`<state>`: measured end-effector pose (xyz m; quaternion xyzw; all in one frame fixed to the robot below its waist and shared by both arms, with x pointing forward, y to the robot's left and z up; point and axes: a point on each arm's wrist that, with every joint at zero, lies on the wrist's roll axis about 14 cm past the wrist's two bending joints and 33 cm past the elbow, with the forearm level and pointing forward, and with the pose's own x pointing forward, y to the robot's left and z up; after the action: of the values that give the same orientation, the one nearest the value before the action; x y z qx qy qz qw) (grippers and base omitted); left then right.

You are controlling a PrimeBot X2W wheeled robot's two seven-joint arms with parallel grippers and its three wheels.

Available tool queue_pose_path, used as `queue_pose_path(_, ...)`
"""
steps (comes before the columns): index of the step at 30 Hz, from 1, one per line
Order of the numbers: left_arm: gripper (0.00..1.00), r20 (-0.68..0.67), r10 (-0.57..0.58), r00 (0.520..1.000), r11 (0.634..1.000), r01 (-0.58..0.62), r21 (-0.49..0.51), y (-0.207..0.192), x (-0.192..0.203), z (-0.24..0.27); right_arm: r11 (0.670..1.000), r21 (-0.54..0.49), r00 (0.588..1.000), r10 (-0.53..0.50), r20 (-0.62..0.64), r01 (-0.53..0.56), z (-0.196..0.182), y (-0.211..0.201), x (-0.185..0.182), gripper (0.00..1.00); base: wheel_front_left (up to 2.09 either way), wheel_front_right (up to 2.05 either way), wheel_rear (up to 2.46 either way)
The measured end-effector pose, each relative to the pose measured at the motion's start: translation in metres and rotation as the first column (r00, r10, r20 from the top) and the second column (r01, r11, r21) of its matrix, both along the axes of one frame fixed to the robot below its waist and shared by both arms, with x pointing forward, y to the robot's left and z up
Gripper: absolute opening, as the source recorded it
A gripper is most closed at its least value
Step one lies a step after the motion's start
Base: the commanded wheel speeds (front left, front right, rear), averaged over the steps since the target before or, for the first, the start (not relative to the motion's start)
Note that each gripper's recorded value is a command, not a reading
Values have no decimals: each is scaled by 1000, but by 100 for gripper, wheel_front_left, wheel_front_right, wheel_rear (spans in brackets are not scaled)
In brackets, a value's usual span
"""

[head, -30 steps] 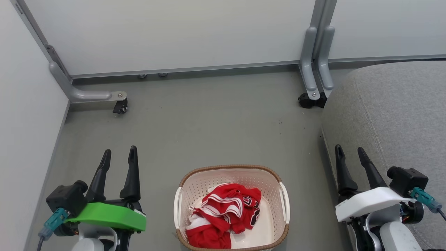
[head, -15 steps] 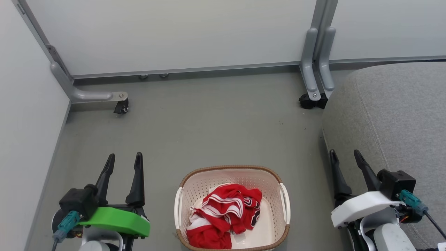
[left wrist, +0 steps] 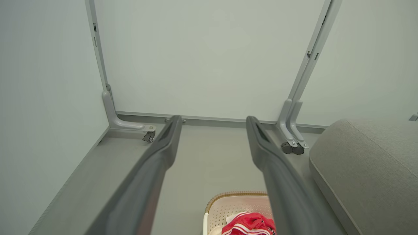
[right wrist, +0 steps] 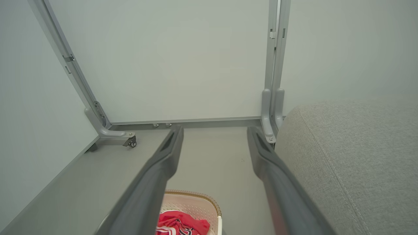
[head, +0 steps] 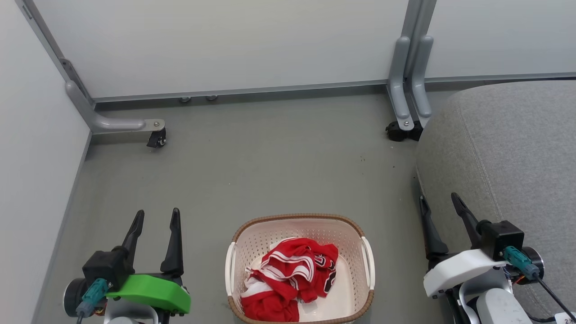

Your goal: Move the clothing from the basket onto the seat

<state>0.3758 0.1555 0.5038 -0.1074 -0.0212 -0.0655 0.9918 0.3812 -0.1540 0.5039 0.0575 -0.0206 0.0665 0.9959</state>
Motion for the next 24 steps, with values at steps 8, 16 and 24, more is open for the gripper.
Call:
queue_pose_path(8,100,-7,9,1000,999,-9,43,3,-2,-6,999,-35,1000,14,8,-14,0,4,-1,100,0,0,0)
queue_pose_path(16,100,-2,9,1000,997,-9,82,2,-3,-8,997,-66,999,28,16,-27,0,7,-1,100,0,0,0)
queue_pose_path(24,100,-1,3,1000,995,-3,103,1,-3,-10,996,-84,999,32,14,-31,-3,8,-1,100,0,0,0)
